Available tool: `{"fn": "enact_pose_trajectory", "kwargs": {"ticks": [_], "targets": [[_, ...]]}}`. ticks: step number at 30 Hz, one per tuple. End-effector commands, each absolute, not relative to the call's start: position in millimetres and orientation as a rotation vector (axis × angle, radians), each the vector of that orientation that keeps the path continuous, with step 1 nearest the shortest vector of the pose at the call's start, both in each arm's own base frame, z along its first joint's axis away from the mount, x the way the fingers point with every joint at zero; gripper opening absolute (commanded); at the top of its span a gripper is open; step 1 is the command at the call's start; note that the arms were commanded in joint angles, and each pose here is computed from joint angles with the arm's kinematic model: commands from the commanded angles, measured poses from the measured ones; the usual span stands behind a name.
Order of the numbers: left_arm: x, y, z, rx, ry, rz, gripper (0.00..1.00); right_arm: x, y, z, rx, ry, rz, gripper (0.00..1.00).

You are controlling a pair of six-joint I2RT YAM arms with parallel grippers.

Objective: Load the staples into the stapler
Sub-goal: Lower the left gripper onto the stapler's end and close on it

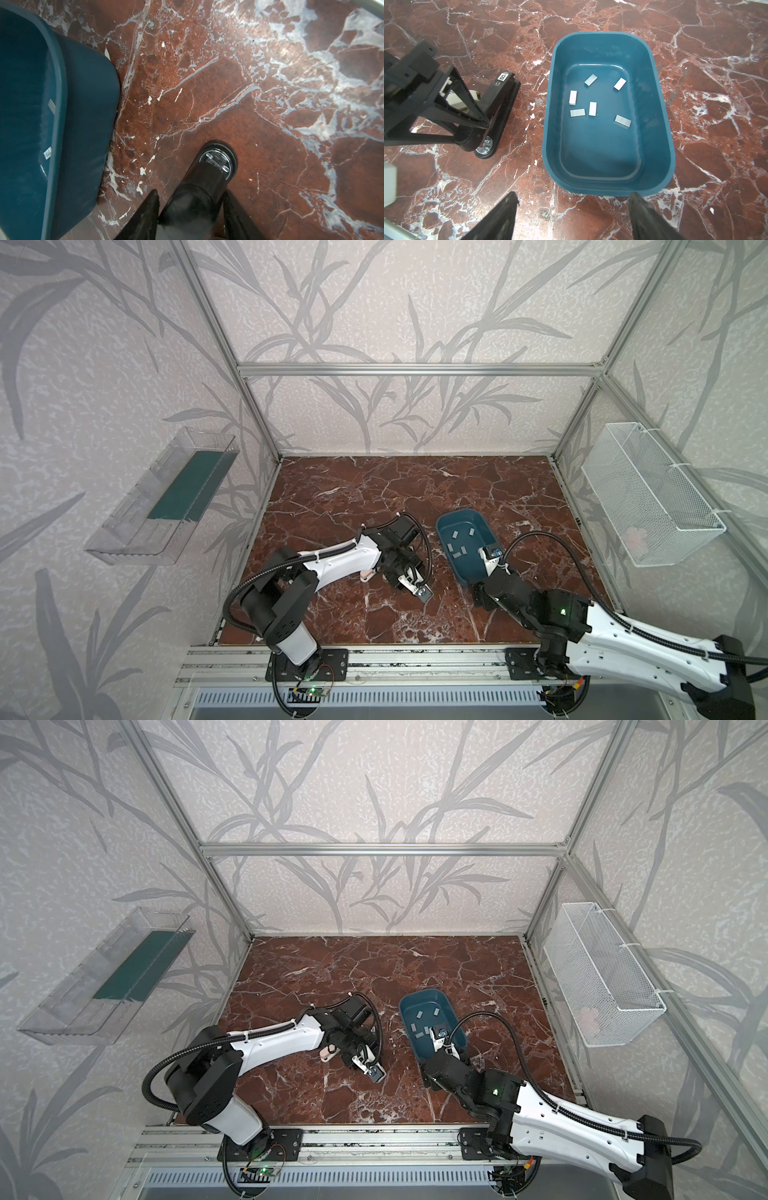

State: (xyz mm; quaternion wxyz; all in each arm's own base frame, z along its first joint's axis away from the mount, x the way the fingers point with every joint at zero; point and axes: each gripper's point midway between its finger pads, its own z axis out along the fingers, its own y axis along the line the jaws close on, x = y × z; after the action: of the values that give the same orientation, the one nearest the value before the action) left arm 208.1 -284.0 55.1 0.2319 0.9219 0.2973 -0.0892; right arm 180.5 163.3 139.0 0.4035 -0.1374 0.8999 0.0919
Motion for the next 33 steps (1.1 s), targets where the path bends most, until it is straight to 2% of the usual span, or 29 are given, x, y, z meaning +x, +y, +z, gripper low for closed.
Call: {"fn": "enact_pose_trajectory", "kwargs": {"ticks": [1,4,8,10,13,18,21,27,33], "targets": [[201,-277,45,2.602,0.802,-0.282,0.50,180,164,135,-0.352,2.271,0.240,0.83],[203,-279,48,2.592,0.811,-0.282,0.43,180,165,132,-0.351,2.272,0.244,0.84],[204,-282,54,2.572,0.830,-0.297,0.23,181,167,129,-0.354,2.276,0.241,0.84],[203,-281,53,2.583,0.830,-0.305,0.19,181,167,129,-0.355,2.277,0.242,0.84],[202,-277,46,2.609,0.839,-0.304,0.22,181,167,128,-0.355,2.277,0.247,0.84],[202,-279,43,2.610,0.866,-0.323,0.38,180,167,127,-0.351,2.271,0.266,0.84],[201,-282,45,2.598,0.902,-0.359,0.43,179,166,126,-0.351,2.271,0.265,0.84],[196,-283,47,2.615,0.938,-0.432,0.44,179,166,125,-0.348,2.270,0.264,0.84],[196,-288,57,2.582,0.931,-0.445,0.32,180,167,123,-0.348,2.269,0.271,0.84]]}}
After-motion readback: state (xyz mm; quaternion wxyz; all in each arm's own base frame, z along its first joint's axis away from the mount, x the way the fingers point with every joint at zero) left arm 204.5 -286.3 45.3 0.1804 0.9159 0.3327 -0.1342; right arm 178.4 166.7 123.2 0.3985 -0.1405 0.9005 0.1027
